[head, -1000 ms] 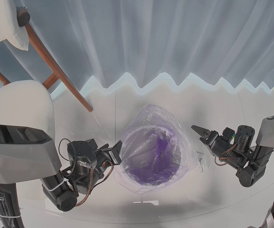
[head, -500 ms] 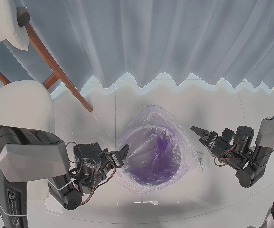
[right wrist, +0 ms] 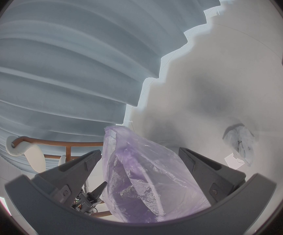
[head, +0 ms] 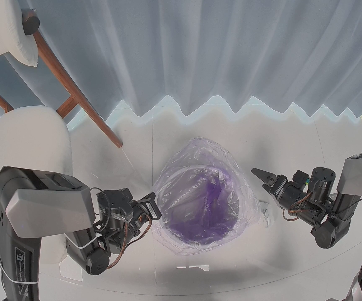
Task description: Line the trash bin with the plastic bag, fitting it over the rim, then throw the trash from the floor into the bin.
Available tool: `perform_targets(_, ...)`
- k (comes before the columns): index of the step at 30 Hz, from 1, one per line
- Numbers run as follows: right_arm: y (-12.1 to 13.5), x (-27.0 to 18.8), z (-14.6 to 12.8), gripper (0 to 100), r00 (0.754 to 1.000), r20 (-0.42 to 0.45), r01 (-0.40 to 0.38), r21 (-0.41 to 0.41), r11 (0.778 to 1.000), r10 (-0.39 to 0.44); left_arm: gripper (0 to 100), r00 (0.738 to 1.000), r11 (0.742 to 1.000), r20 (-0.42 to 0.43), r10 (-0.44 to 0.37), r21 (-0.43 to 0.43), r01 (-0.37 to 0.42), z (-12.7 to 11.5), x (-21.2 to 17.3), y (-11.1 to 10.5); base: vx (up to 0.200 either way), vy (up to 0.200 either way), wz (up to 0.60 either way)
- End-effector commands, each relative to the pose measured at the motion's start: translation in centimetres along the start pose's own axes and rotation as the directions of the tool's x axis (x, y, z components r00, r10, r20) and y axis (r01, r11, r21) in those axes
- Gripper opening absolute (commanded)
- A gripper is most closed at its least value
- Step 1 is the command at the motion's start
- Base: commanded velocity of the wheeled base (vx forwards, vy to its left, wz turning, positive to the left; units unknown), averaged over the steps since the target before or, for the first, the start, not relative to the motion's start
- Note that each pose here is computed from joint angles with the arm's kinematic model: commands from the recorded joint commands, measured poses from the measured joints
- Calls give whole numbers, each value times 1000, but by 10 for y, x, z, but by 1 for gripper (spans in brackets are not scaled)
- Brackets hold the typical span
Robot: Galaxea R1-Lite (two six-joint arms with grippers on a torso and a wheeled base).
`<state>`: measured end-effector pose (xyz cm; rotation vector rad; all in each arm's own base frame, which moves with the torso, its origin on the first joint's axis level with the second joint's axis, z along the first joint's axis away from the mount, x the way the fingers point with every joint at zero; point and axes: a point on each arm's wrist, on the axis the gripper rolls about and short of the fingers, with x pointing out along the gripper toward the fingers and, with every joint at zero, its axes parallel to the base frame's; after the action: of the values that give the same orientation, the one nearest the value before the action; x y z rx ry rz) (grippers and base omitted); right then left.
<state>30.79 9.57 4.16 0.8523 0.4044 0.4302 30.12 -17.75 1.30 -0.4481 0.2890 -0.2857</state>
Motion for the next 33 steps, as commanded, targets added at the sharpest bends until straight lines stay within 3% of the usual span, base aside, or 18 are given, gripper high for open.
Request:
perform_targets(1, 1, 0, 1, 100, 1000, 10, -13, -5, 1000, 13, 0, 999, 999, 3, 32, -2, -32, 0, 3, 10, 0, 0, 0)
perform_targets(8, 2, 0, 1, 100, 1000, 11, -14, -5, 1000, 14, 0, 995, 995, -1, 100, 1, -100, -13, 27, 35, 0, 0, 0)
perform_targets(21, -2, 2, 0, 100, 1000, 6, -7, -8, 1000, 7, 0, 995, 995, -7, 101, -3, -101, -19, 37, 38, 0, 0, 0)
perform_targets(22, -1, 2, -1, 100, 1000, 5, -7, -10, 1000, 7, 100, 995, 995, -11, 104, -4, -104, -19, 36, 38, 0, 0, 0)
perform_targets(27, -2, 2, -1, 100, 1000, 4, -6, -10, 1000, 6, 100, 994, 994, -4, 107, -6, -107, -17, 27, 36, 0, 0, 0)
perform_targets(33, -3, 2, -1, 100, 1000, 5, -4, -9, 1000, 4, 100, 991, 992, 48, 128, -11, -127, 5, 3, 29, 0, 0, 0)
